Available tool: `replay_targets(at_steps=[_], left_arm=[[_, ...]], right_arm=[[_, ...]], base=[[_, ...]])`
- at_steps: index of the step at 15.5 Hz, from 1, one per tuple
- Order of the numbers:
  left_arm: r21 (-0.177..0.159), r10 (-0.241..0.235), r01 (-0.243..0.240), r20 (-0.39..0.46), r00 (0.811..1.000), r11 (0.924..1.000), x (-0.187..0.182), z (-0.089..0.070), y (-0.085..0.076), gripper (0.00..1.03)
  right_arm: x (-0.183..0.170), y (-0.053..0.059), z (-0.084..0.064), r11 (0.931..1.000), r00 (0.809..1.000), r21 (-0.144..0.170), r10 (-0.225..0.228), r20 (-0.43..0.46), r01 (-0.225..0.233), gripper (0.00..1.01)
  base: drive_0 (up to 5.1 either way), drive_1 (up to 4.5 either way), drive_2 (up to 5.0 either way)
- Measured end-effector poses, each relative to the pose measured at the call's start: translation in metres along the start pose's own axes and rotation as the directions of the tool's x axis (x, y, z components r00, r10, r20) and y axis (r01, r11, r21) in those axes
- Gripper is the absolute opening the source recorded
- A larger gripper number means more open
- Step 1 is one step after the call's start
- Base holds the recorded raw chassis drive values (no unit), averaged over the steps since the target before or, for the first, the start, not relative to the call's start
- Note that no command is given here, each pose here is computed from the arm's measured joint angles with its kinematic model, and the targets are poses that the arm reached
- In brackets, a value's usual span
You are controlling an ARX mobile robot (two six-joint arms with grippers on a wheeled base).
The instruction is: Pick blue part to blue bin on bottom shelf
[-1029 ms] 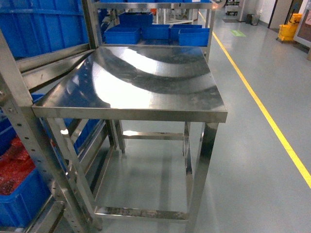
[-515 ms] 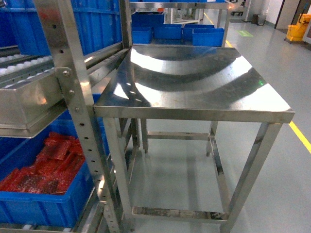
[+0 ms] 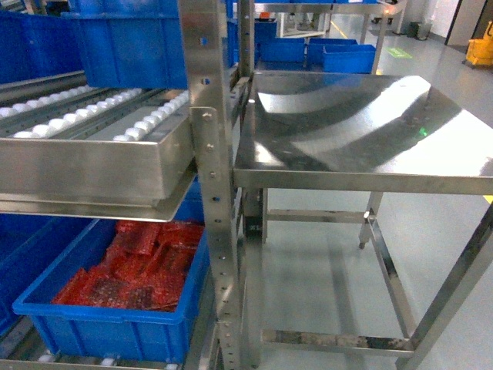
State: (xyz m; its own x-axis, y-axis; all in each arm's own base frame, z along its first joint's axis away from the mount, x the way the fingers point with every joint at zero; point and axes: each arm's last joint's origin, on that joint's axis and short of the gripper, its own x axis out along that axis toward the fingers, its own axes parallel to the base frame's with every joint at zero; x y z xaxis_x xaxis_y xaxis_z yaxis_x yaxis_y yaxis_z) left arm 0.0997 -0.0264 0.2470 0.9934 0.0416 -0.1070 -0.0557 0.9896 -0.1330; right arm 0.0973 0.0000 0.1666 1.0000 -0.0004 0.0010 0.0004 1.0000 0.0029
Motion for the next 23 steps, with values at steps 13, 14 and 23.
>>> replay_targets(at_steps=[13,14,23], left_arm=[[0.002,0.001,-0.001,-0.005,1.0,1.0,0.0003,-0.0006,0.0,0.43],[0.0,0.001,-0.001,-0.001,1.0,1.0,0.0001,-0.0002,0.0,0.43],[0.001,0.002,-0.002,-0.003,1.0,1.0,0.0002,-0.0003,0.0001,0.43]], right_arm=[[0.0,0.0,0.0,1.0,1.0,0.0,0.0,0.0,0.0,0.98],[0.0,0.0,0.0002,1.0,1.0,0.0,0.0,0.002,0.0,0.98],[0.0,0.0,0.0001,1.0,1.0,0.0,0.0,0.002,0.0,0.98]], base=[[-5.1,2.37,2.4],[-5.2,2.3,2.3],[-5.2,2.3,2.3]])
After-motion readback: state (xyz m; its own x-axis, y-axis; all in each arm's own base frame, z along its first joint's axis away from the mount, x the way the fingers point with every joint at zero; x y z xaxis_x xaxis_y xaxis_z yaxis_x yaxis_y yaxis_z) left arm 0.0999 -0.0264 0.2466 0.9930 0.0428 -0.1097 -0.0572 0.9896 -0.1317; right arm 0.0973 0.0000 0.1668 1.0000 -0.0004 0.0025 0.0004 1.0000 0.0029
